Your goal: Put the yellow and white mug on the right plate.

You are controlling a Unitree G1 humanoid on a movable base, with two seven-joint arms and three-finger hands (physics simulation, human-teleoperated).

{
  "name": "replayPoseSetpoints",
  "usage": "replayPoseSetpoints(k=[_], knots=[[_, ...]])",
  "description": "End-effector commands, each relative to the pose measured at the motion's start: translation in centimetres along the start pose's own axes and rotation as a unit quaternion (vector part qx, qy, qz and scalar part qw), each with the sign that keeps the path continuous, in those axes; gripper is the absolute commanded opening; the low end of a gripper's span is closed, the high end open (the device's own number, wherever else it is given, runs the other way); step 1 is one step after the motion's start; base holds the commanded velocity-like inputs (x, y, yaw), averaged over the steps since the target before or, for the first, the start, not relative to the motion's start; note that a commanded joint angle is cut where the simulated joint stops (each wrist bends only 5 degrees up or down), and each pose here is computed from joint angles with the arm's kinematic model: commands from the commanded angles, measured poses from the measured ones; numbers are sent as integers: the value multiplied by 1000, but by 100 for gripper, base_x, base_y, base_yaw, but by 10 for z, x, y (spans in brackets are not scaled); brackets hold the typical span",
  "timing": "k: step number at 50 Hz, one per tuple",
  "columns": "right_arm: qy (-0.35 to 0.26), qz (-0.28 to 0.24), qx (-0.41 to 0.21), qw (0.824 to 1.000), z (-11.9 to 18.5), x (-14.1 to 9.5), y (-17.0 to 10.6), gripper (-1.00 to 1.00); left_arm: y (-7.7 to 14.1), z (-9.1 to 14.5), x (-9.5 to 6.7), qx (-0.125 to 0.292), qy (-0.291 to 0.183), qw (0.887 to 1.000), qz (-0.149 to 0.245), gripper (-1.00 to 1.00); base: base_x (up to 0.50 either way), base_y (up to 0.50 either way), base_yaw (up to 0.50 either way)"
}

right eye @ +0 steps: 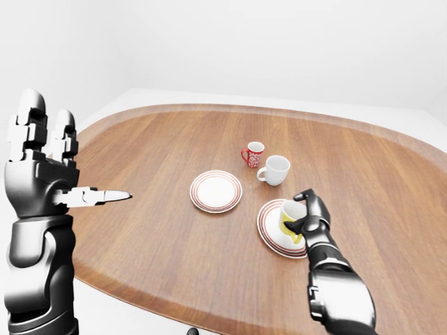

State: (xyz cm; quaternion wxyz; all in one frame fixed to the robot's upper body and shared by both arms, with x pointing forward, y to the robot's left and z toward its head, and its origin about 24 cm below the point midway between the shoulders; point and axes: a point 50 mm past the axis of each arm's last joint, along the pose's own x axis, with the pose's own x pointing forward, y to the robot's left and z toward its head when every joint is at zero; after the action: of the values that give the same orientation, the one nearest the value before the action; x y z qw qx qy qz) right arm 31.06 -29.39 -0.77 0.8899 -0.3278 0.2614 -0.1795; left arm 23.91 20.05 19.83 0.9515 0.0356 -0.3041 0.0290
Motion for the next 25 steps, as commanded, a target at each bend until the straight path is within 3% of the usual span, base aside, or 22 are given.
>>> replayPoseSetpoints(k=[1,25], knots=[[-7,-5,-11,1000,4,0,1,-100,0,-1,-1,0,2,1000,0,100,0,0,0],[-11,3,-12,1000,7,0,3,-100,0,0,0,0,1,1000,-1,100,0,0,0]])
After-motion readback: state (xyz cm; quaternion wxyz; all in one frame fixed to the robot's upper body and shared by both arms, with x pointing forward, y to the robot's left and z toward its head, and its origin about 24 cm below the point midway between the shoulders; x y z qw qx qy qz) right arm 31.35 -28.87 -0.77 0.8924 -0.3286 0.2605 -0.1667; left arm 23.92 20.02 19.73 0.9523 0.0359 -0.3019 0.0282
